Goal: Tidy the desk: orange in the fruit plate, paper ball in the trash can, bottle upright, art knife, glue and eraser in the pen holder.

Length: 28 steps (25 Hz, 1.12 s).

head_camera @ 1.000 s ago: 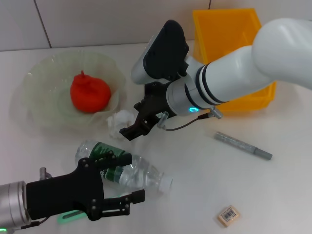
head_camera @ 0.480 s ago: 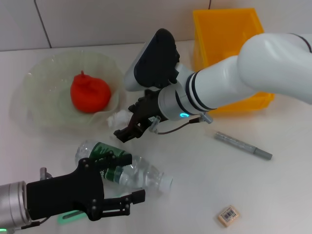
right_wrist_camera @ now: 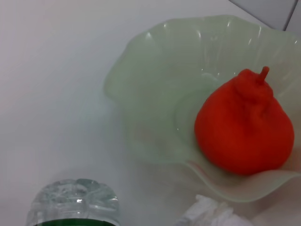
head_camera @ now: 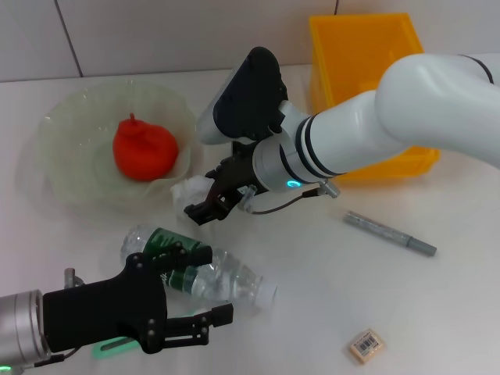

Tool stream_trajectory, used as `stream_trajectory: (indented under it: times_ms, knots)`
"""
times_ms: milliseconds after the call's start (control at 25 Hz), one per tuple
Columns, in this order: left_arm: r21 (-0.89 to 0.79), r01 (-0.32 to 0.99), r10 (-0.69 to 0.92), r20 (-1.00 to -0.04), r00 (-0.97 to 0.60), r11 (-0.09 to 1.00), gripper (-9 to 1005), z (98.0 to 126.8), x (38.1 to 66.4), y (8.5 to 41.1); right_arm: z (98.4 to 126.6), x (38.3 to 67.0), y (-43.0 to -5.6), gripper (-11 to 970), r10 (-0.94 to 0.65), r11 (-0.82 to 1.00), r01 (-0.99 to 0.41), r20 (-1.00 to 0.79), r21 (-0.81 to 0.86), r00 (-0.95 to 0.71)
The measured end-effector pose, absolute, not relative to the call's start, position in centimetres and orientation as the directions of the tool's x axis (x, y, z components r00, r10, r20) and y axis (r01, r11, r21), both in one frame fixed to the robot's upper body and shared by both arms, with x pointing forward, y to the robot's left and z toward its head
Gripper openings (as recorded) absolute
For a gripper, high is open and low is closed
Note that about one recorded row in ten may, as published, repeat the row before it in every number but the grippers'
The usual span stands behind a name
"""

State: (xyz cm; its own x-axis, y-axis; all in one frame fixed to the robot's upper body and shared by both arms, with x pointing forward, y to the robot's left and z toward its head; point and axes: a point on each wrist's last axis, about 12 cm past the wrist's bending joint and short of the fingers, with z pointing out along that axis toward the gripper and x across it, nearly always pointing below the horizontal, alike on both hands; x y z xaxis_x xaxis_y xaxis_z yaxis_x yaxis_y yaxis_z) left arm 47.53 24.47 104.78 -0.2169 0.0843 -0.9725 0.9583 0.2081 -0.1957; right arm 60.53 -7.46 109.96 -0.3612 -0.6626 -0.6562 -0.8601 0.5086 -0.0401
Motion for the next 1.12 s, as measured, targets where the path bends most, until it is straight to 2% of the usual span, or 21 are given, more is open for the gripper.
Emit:
stream_trajectory:
  times_ms: [160,440,600,880,1080,1120]
  knots:
    - [-0.195,0.958,0.084,-0.973,-0.216,0.208,853,104.8,47.5,24.5,109.9,60.6,-7.5,685,-0.661,0.512,-0.858,-0.653,-0.034,-0.369]
    - [-0.196,0.958,0.084,-0.972,-0.217,0.208,853,104.8,47.6,24.5,110.4,60.0,-7.6,448,-0.657,0.497,-0.868,-0.653,0.001,-0.377]
    - [-0.195,0.959,0.085,-0.973,-0.216,0.208,853,104.8,47.6,24.5,111.4,59.5,-8.2,378,-0.645,0.486,-0.873,-0.657,0.044,-0.392]
    - [-0.192,0.959,0.085,-0.973,-0.213,0.206,852,104.9,47.6,24.5,115.0,59.4,-12.1,333,-0.591,0.523,-0.848,-0.681,0.084,-0.431]
    - [-0.19,0.96,0.085,-0.974,-0.211,0.206,852,104.9,47.6,24.5,119.0,59.7,-16.8,302,-0.473,0.583,-0.804,-0.755,0.116,-0.453]
    - [-0.19,0.96,0.085,-0.974,-0.211,0.206,852,104.9,47.6,24.5,119.0,59.7,-16.8,290,-0.473,0.583,-0.804,-0.755,0.116,-0.453]
